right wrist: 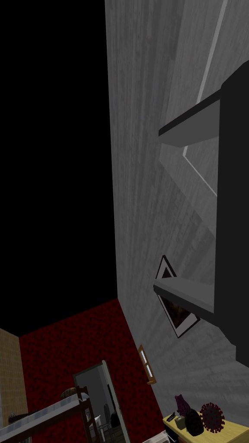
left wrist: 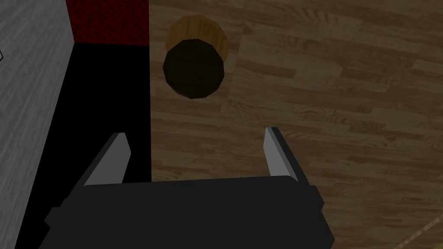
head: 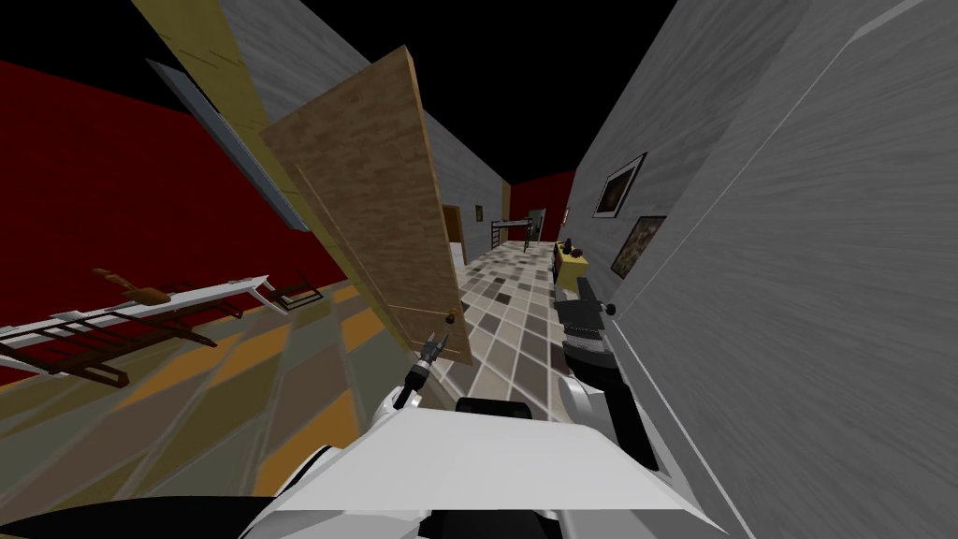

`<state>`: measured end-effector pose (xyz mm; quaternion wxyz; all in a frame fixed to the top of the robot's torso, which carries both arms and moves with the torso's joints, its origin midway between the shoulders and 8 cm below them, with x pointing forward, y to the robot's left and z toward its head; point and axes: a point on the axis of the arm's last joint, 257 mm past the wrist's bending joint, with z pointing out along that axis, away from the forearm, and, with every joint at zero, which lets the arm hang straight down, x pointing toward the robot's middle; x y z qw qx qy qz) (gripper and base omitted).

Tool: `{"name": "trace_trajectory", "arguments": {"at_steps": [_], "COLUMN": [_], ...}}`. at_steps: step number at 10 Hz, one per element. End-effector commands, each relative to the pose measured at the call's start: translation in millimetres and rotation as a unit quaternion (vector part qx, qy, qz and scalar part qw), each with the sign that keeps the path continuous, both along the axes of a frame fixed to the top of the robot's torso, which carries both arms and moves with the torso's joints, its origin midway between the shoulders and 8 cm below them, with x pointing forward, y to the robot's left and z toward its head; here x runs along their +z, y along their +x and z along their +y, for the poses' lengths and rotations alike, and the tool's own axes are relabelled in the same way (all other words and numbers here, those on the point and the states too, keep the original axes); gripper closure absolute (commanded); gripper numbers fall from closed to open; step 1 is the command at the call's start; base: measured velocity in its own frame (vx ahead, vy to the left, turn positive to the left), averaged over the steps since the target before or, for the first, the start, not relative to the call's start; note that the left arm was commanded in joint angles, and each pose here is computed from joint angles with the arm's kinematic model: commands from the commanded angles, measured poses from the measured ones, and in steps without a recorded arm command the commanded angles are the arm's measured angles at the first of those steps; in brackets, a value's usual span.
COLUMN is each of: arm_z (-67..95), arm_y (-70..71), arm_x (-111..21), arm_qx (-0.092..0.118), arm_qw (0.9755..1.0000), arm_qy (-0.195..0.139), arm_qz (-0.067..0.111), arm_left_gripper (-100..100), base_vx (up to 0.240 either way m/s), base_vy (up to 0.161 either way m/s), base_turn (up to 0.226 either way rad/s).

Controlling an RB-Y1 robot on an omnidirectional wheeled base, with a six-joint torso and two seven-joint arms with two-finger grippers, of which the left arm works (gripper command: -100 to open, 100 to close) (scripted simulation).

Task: Push the door open

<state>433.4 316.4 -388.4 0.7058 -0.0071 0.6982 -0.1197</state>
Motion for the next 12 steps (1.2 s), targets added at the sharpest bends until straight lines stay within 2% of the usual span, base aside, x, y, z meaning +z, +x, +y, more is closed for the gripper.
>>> {"name": "trace_trajectory", "arguments": {"at_steps": [1,6,7,12], "arm_z": [5.0,17.9,15.7,15.0], "arm_y": [-0.5,-2.8,-2.5,1.8], "arm_x": [-0.5,-3.1,-2.8,-3.2], "arm_qx": [0.0,0.0,0.0,0.009], "arm_qw": [0.9996,0.9965,0.9972,0.9969], "arm_qy": [0.027,0.084,0.075,0.078], "arm_qz": [-0.001,-0.002,-0.001,-0.002], "arm_left_gripper": [-100,-100,-100,-100], "base_vx": [-0.068,-0.052,-0.023,0.18], "base_vy": [-0.042,-0.035,-0.013,-0.012], "base_turn": [0.017,0.014,0.004,-0.034]}}
